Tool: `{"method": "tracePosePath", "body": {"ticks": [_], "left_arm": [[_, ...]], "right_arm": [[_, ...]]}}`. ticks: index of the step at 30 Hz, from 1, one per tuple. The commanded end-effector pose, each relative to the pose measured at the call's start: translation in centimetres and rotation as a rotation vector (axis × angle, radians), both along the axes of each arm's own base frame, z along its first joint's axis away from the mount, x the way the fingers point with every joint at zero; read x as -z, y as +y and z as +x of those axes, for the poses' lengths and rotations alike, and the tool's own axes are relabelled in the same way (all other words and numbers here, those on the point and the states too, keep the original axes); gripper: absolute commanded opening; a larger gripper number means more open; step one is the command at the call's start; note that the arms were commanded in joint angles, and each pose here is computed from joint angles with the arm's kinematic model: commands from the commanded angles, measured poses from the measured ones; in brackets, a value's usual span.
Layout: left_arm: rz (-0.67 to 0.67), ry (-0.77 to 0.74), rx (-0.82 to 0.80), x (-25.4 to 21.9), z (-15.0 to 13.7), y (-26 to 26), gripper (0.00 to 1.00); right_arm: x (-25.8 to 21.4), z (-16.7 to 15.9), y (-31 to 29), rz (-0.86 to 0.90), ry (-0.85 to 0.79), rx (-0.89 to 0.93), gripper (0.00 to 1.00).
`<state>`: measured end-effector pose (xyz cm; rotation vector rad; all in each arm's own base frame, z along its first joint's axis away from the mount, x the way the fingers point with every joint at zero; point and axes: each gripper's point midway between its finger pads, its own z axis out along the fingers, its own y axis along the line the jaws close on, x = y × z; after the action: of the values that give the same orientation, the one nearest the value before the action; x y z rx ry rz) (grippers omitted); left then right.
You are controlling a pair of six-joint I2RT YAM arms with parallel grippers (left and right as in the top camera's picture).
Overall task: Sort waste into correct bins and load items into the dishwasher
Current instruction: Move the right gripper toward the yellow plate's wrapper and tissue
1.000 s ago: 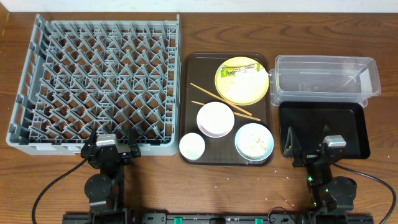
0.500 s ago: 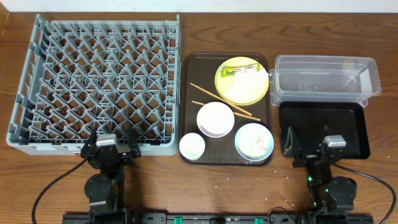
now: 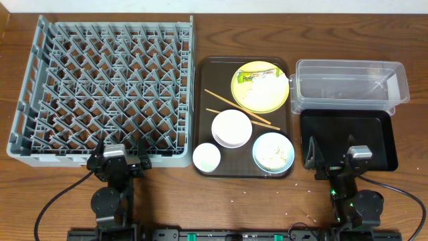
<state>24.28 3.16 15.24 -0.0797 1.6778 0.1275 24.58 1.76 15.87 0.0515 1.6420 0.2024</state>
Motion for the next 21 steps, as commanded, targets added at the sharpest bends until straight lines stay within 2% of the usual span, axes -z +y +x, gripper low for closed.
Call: {"method": "tracePosePath", "body": {"ticks": [1, 5, 9, 14, 21], "left_arm": [[0.002, 0.049, -0.024, 1.6, -0.2, 0.4, 0.95], [0.002, 0.049, -0.023, 1.6, -0.2, 0.4, 0.95], [0.002, 0.049, -0.023, 1.6, -0.2, 0.4, 0.95], [0.002, 0.049, -0.023, 1.6, -0.2, 0.4, 0.95], [0.002, 0.049, -0.024, 1.6, -0.2, 0.4, 0.95]], "right_arm": [[0.0, 0.0, 0.3, 0.011, -0.001, -0.011, 0.99], [-0.2, 0.0, 0.0, 0.007, -0.008, 0.007, 0.99], [-0.9, -0.1, 0.9, 0.008, -0.039, -0.049, 0.99], [-6.7, -0.9, 1.8, 0.005, -0.189, -0.101, 0.99], [-14.1, 0.4, 3.0, -0.098, -0.156, -0.172, 0.99]]}}
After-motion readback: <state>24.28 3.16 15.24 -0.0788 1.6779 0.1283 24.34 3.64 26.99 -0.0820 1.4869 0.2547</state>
